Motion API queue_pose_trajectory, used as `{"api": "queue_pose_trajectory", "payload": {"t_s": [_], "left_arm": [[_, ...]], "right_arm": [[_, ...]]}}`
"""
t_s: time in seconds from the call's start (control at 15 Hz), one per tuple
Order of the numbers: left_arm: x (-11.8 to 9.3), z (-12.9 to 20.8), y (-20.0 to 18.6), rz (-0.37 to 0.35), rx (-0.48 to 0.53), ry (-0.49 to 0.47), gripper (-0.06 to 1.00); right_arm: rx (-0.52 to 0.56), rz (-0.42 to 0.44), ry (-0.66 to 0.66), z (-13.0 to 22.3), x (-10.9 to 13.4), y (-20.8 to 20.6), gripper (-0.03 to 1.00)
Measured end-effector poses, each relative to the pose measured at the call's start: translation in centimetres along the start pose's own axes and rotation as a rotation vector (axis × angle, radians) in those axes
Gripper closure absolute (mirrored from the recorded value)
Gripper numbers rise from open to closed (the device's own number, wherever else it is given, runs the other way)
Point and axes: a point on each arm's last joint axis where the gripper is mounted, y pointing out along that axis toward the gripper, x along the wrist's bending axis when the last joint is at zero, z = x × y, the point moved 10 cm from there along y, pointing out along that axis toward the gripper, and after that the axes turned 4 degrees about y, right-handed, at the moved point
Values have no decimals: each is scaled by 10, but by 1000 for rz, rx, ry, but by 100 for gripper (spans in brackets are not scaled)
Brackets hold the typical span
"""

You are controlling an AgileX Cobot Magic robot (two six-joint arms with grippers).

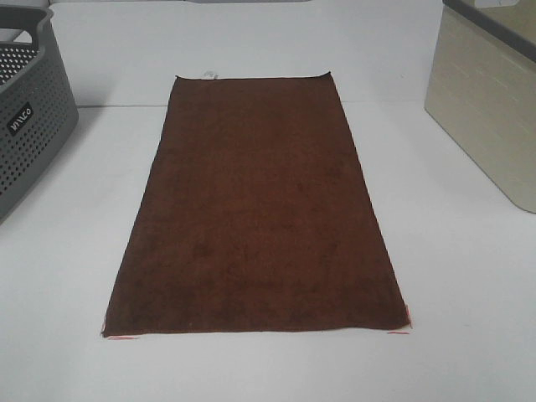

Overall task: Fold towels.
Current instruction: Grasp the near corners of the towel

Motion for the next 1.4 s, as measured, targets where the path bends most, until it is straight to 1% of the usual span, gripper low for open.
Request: {"api": "queue_pose_trajectory", "payload": {"t_s": [1.4], "left_arm": [[0,0,0,0,0,0,-5]], "right_arm": [[0,-1,0,0,0,0,24]]}}
